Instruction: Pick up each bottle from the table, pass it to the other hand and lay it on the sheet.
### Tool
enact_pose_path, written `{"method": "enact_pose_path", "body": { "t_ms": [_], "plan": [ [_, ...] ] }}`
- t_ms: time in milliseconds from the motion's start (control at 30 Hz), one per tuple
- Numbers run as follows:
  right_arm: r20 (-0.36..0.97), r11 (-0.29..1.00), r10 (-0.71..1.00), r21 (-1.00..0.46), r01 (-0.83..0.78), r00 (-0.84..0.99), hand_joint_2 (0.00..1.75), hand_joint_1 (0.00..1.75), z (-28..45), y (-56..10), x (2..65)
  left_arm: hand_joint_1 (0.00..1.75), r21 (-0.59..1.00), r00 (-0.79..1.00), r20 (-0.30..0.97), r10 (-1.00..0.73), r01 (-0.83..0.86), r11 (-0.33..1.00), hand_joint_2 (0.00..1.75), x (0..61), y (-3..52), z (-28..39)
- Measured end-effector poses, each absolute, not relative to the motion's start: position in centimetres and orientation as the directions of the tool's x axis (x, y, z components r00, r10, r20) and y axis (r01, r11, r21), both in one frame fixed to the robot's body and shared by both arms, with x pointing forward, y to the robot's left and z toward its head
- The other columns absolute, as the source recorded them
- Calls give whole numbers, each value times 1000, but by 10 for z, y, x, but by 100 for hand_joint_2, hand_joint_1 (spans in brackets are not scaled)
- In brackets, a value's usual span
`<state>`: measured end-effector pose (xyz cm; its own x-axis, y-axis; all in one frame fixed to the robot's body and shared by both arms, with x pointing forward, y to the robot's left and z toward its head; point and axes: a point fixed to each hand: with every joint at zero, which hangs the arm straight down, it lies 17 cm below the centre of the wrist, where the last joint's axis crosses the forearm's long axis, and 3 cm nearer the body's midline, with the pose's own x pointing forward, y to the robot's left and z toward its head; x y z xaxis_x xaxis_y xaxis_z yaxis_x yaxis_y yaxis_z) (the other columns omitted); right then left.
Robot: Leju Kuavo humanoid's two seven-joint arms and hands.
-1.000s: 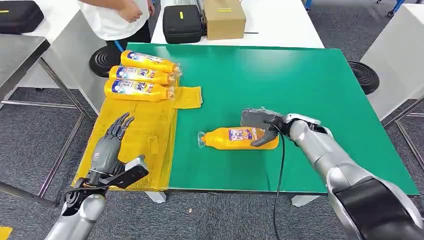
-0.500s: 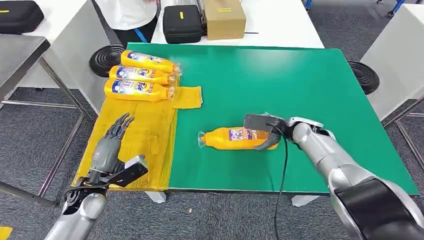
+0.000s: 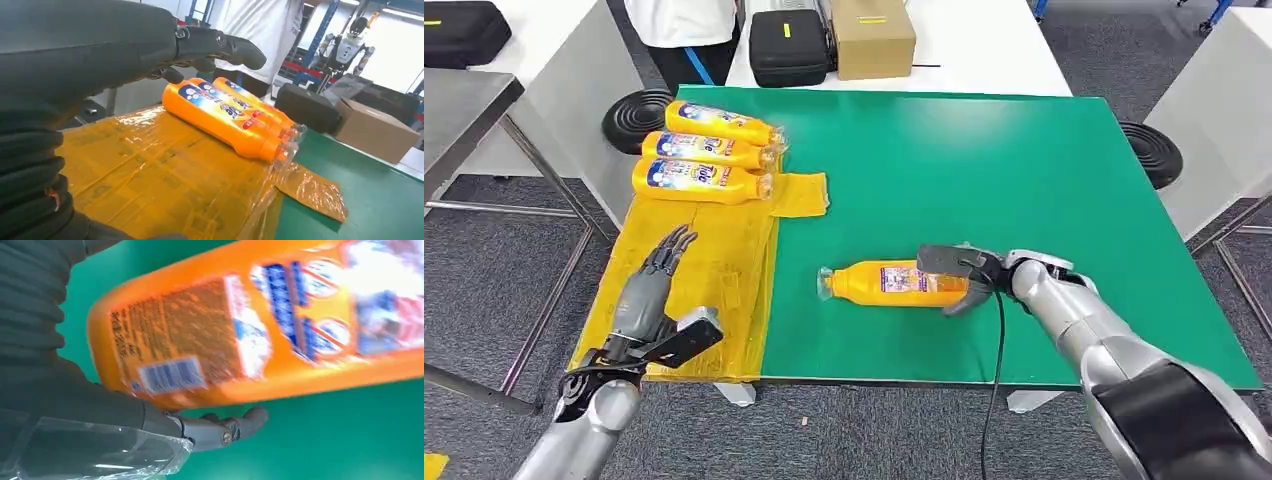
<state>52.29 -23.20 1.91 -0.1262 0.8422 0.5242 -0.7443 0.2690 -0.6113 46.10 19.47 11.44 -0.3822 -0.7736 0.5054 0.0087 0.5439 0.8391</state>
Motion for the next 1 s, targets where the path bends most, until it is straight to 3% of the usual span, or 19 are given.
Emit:
{"method": "enact_pose_path", "body": {
  "t_ms": [367,400,433,467,500,1000],
  "plan": [
    [500,241,859,-587,-773,-112,175,5,7,-229,514,0,833,-390,516,-763,20,553,175,462,189,116],
    [498,239,860,-587,-773,-113,175,47,7,-229,514,0,832,-390,518,-761,21,555,175,462,189,116],
    [498,239,860,-587,-774,-112,175,122,7,-229,514,0,831,-391,519,-760,21,556,175,462,188,116],
    [498,239,860,-586,-774,-112,175,161,6,-229,514,0,830,-391,520,-759,22,557,175,461,188,116],
    [497,239,861,-587,-774,-111,175,175,6,-229,514,0,828,-392,523,-757,22,560,175,461,188,116],
    [503,245,858,-584,-774,-107,175,175,1,-226,511,0,822,-387,535,-751,34,568,175,457,188,111]
  ]
}}
